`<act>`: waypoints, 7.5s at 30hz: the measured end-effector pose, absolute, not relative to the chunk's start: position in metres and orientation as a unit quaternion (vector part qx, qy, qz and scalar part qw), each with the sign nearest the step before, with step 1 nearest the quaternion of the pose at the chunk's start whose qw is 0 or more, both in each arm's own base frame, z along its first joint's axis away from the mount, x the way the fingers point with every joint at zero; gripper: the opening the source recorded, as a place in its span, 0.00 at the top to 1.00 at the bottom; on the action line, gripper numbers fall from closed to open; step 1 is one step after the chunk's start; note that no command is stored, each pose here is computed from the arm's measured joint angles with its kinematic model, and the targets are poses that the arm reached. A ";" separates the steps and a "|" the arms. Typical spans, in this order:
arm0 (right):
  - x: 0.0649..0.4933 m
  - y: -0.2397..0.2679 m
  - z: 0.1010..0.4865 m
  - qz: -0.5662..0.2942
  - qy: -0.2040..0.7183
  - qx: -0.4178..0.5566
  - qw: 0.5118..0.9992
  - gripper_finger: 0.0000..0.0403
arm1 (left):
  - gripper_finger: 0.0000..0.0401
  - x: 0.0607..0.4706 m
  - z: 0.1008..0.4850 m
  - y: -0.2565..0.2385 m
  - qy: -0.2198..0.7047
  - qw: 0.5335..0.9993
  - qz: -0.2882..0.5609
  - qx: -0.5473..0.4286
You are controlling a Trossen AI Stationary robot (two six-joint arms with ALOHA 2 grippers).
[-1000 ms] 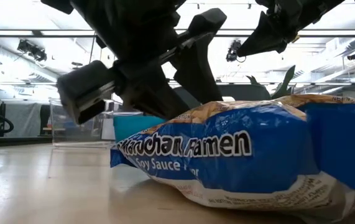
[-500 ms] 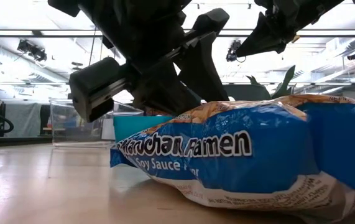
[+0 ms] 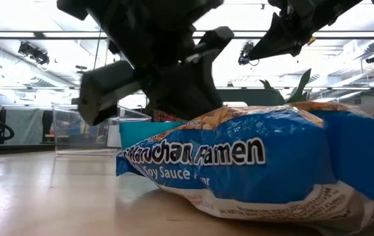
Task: Sort Maruchan noodles
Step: Put the blue noodle pack into the blue bin
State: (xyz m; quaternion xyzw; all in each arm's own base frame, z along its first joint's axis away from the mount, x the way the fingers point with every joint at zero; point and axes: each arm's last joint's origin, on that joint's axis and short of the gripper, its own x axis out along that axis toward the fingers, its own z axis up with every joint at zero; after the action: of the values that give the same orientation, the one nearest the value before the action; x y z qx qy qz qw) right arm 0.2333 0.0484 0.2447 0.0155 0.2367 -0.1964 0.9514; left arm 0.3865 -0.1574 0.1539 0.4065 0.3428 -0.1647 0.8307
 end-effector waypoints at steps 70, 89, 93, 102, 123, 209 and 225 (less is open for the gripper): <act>0.237 0.052 0.252 -0.174 0.203 0.007 0.964 0.90 | 0.97 0.326 0.264 0.105 0.466 0.870 0.092 0.133; 0.238 0.053 0.254 -0.167 0.196 0.010 0.966 0.90 | 0.97 0.338 0.268 0.079 0.416 0.901 0.120 0.026; 0.238 0.053 0.254 -0.166 0.197 0.006 0.966 0.90 | 0.97 0.342 0.270 0.072 0.403 0.908 0.103 0.048; 0.238 0.052 0.254 -0.169 0.197 0.005 0.966 0.90 | 0.86 0.340 0.269 0.075 0.414 0.900 0.122 0.063; 0.238 0.051 0.253 -0.170 0.201 0.003 0.965 0.90 | 0.67 0.322 0.259 0.088 0.500 0.845 0.172 0.078; 0.240 0.052 0.256 -0.168 0.181 0.014 0.969 0.90 | 0.55 0.349 0.138 -0.197 0.487 0.851 -0.120 0.157; 0.240 0.050 0.256 -0.173 0.181 0.014 0.968 0.90 | 0.98 0.348 0.161 -0.182 0.481 0.851 -0.119 0.174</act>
State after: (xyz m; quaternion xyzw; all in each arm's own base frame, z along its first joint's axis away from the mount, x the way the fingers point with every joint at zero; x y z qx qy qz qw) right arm 0.2402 0.0501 0.2564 0.0140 0.1811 -0.1727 0.9681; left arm 0.3481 -0.1821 0.1609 0.1744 0.4808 -0.1189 0.8511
